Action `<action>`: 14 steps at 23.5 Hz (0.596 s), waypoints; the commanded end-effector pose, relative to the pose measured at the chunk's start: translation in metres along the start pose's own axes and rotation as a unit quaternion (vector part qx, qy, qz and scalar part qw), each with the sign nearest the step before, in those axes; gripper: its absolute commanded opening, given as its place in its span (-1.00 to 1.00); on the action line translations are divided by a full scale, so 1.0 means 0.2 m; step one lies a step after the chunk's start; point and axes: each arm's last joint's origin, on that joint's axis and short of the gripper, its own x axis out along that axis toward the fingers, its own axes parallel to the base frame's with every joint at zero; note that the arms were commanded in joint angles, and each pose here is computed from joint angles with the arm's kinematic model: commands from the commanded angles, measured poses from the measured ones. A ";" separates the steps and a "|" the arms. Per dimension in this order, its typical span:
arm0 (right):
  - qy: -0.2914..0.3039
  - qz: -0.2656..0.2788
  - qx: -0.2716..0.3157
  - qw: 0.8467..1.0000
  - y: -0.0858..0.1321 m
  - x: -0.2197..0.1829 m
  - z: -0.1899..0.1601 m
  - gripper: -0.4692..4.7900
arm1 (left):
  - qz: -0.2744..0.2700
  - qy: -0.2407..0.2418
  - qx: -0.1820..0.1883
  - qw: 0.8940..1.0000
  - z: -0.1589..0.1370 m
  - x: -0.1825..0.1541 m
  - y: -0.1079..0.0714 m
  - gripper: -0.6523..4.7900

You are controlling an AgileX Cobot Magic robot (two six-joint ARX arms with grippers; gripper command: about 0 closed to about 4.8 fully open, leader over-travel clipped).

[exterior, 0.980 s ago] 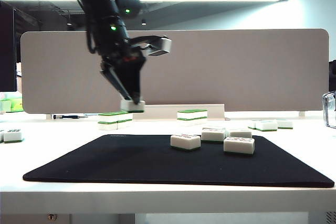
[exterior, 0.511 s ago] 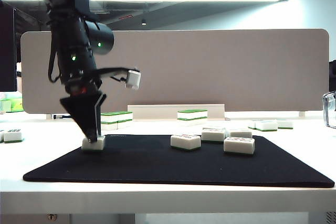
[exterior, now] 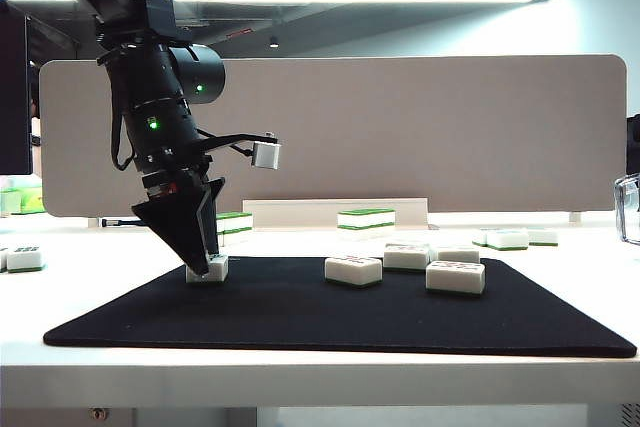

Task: Align six mahjong tiles in a row on the table.

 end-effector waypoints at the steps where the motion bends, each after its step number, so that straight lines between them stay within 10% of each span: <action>1: -0.012 0.001 -0.006 1.000 0.00 -0.01 0.00 -0.83 | 0.026 -0.021 -0.092 0.995 0.06 -0.08 0.05 0.31; 5: -0.012 0.001 -0.006 1.000 0.00 -0.01 0.00 -0.83 | 0.054 -0.136 -0.255 0.956 0.29 -0.24 0.11 0.31; 7: -0.012 0.001 -0.006 1.000 0.00 -0.01 0.00 -0.83 | 0.128 -0.205 -0.321 0.916 0.51 -0.24 0.10 0.31; 14: -0.010 0.001 -0.005 1.000 0.00 -0.01 -0.01 -0.83 | 0.195 -0.291 -0.326 0.878 0.78 -0.11 0.06 0.31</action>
